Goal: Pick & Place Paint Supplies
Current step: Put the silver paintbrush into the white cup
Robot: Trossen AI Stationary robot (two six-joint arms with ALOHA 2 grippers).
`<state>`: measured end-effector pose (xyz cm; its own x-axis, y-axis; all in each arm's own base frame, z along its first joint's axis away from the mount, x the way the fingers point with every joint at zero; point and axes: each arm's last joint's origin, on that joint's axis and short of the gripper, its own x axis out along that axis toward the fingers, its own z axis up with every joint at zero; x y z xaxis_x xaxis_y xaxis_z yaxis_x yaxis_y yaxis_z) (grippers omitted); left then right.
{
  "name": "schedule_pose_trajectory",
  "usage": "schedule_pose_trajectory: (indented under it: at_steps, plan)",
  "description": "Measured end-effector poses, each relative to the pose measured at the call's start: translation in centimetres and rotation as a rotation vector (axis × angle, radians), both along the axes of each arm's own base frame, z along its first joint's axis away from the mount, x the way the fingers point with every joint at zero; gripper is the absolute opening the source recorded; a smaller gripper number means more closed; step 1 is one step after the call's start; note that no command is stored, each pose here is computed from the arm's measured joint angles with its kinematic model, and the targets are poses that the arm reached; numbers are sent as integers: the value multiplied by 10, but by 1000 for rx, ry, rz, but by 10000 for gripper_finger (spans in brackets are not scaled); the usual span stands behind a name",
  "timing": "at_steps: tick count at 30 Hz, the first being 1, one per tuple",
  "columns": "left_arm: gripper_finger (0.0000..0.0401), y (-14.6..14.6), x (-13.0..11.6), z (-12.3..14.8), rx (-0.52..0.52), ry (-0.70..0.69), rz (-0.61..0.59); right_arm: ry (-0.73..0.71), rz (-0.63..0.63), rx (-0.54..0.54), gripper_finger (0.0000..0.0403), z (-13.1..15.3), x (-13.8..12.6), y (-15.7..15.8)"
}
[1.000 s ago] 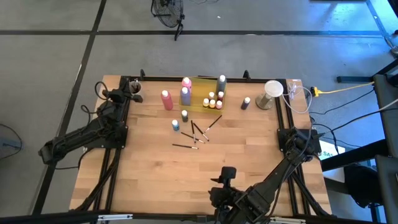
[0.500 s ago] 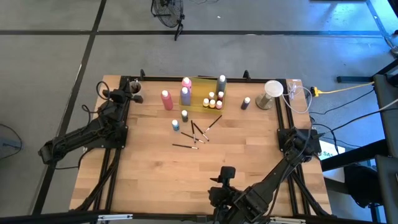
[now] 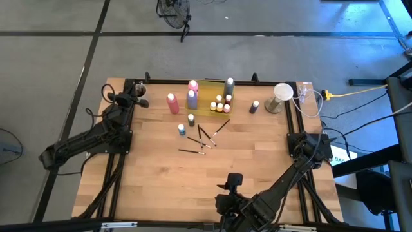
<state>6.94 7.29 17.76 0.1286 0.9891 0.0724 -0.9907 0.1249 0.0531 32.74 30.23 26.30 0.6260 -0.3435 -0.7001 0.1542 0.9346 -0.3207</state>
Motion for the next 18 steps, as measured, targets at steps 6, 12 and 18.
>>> schedule_pose_trajectory:
  at_steps: [6,12,18]
  plan:
    - [35,2,3,-3,-24,32,-4,-1,0,1,234,0,0,0]
    - [85,7,0,-6,-44,9,44,-1,0,2,234,0,0,0]
    - [149,9,-1,-4,-39,-22,27,0,0,1,234,0,0,0]
